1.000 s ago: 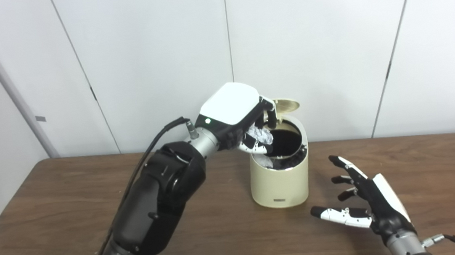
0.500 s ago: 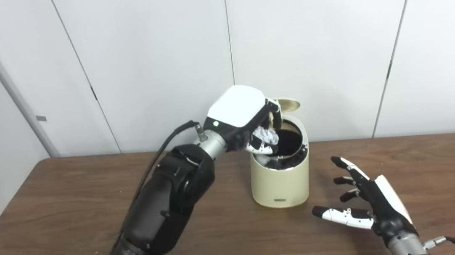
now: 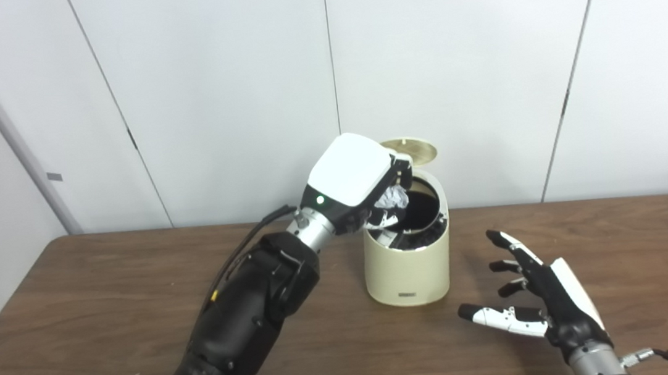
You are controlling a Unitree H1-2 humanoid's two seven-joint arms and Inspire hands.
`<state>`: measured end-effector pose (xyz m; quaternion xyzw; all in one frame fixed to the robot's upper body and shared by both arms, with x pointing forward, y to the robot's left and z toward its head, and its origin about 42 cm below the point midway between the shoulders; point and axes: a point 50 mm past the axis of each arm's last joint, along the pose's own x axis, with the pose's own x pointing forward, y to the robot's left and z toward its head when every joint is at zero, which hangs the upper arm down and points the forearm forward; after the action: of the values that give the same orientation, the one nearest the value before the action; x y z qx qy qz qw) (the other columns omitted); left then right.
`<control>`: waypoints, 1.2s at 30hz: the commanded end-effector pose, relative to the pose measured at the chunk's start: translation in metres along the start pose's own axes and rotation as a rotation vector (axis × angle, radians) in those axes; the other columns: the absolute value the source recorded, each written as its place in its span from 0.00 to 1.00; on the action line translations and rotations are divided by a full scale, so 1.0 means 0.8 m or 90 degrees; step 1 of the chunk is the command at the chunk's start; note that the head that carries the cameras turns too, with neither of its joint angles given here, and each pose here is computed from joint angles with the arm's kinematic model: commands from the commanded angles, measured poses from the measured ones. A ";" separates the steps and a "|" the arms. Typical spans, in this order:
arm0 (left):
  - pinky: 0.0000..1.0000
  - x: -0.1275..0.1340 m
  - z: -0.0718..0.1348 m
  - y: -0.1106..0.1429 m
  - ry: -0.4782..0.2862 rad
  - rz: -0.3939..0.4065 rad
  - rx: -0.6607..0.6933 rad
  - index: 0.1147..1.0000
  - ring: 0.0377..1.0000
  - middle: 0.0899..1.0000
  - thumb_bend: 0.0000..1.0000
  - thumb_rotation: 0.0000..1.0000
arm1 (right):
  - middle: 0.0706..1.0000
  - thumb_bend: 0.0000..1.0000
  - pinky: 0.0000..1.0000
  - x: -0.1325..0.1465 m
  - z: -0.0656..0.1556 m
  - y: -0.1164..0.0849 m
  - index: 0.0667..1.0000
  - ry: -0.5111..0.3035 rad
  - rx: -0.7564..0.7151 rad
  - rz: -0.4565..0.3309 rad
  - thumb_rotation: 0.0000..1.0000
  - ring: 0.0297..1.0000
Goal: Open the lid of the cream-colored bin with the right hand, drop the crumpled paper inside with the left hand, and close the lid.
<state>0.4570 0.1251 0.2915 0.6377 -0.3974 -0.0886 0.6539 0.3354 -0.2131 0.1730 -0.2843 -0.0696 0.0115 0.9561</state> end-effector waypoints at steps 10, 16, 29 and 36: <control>0.33 0.020 -0.002 0.023 -0.009 0.064 -0.006 0.49 0.32 0.41 0.49 0.00 | 0.90 0.81 0.58 0.004 0.022 -0.009 0.88 -0.051 0.006 -0.025 0.40 0.77; 0.29 0.023 0.000 0.019 -0.016 0.076 -0.059 0.48 0.32 0.41 0.49 0.00 | 0.90 0.81 0.59 0.004 0.023 -0.009 0.88 -0.047 0.008 -0.023 0.39 0.77; 0.27 0.025 0.007 0.010 -0.015 0.061 -0.117 0.47 0.33 0.44 0.49 0.00 | 0.91 0.82 0.58 0.004 0.023 -0.010 0.89 -0.048 0.003 -0.025 0.41 0.78; 0.32 0.025 0.005 0.004 -0.016 0.052 -0.092 0.44 0.35 0.46 0.50 0.00 | 0.91 0.81 0.57 0.004 0.022 -0.012 0.89 -0.052 0.001 -0.026 0.40 0.78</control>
<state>0.4612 0.1137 0.2715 0.5740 -0.3866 -0.1265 0.7107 0.3338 -0.2125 0.1740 -0.2835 -0.0717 0.0109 0.9562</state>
